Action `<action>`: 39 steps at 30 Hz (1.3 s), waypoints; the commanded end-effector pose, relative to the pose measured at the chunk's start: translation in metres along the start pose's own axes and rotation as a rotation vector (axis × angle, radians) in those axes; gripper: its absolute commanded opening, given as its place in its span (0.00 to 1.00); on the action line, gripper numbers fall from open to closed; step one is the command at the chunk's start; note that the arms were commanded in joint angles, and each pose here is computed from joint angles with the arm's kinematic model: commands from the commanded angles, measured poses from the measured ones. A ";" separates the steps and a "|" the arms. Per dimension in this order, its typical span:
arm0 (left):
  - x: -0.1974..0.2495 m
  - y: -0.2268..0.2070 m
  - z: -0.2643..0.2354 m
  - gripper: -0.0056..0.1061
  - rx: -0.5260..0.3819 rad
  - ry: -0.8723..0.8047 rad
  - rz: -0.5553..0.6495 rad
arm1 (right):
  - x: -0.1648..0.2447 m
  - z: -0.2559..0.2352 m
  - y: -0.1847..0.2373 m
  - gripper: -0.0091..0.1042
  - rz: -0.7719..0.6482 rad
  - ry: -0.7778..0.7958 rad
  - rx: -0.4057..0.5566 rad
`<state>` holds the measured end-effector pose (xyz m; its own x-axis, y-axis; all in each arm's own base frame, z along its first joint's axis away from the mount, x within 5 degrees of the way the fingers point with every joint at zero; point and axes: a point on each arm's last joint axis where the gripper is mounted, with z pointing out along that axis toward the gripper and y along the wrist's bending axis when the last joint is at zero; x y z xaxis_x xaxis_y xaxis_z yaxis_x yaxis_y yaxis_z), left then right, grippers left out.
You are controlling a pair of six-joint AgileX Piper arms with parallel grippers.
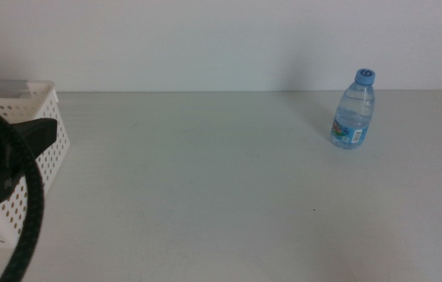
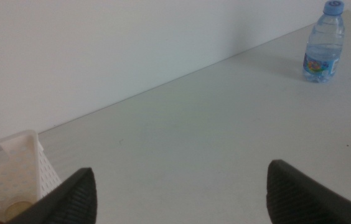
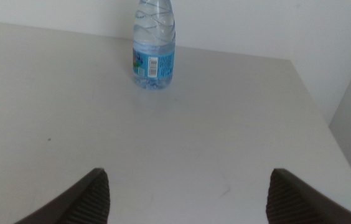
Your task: Use arms to grab the bottles and put them into the dustbin to the left of the table.
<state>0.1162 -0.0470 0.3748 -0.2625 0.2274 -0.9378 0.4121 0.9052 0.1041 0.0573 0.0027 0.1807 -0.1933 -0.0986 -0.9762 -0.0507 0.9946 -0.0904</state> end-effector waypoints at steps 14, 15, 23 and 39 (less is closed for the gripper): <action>-0.015 0.001 -0.005 0.89 -0.005 -0.104 -0.015 | -0.078 0.037 -0.013 0.65 -0.037 -0.191 0.065; -0.015 0.001 -0.005 0.89 -0.005 -0.104 -0.015 | -0.079 0.044 -0.013 0.65 -0.007 -0.165 0.060; -0.015 0.001 -0.005 0.89 -0.005 -0.104 -0.015 | -0.074 0.092 -0.016 0.65 0.210 -0.190 0.063; -0.015 0.001 -0.005 0.89 -0.005 -0.104 -0.015 | -0.066 0.204 -0.003 0.65 0.093 -0.285 -0.099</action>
<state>0.1162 -0.0470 0.3748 -0.2625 0.2274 -0.9378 0.4121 0.9052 0.1041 0.2568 0.0121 0.1866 -0.0598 0.0312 -0.9977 -0.1199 0.9920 0.0382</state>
